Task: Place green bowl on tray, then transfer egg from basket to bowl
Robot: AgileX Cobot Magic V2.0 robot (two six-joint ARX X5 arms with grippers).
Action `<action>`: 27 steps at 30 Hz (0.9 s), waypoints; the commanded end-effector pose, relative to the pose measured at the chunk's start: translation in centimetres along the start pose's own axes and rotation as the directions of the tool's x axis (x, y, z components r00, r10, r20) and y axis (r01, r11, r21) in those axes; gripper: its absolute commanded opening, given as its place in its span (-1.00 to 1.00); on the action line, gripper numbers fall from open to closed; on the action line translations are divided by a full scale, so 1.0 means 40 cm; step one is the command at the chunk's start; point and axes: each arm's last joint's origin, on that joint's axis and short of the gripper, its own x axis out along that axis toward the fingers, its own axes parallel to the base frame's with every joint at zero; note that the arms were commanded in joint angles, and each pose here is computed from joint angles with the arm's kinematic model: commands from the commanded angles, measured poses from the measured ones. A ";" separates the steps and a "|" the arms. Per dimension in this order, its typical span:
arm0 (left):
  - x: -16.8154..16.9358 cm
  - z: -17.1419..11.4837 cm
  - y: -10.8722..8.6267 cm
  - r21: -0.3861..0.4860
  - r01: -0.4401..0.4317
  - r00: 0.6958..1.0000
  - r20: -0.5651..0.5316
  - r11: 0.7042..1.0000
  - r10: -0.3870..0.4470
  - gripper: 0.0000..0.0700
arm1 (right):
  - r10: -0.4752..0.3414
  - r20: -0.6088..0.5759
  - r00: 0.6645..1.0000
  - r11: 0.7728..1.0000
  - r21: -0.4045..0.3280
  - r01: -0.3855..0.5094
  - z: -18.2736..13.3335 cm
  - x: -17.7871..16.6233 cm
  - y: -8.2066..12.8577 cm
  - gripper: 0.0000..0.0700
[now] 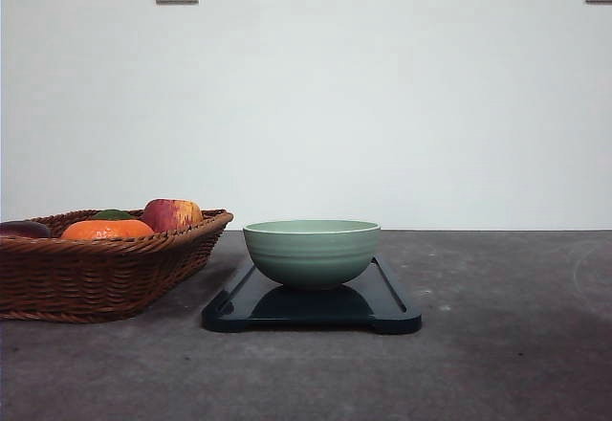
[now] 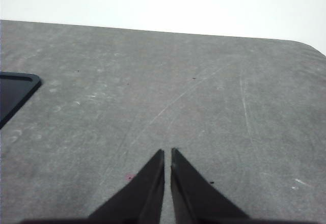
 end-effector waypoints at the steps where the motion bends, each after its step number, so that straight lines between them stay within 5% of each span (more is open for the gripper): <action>1: 0.005 -0.017 0.002 0.007 -0.004 1.000 -0.029 1.000 0.005 -1.00 | -0.003 0.000 1.000 1.000 -0.004 0.003 -0.004 0.002 0.000 -0.96; 27: 0.005 -0.017 0.002 0.007 -0.004 1.000 -0.029 1.000 0.005 -1.00 | -0.003 0.000 1.000 1.000 -0.004 0.003 -0.004 0.002 0.000 -0.96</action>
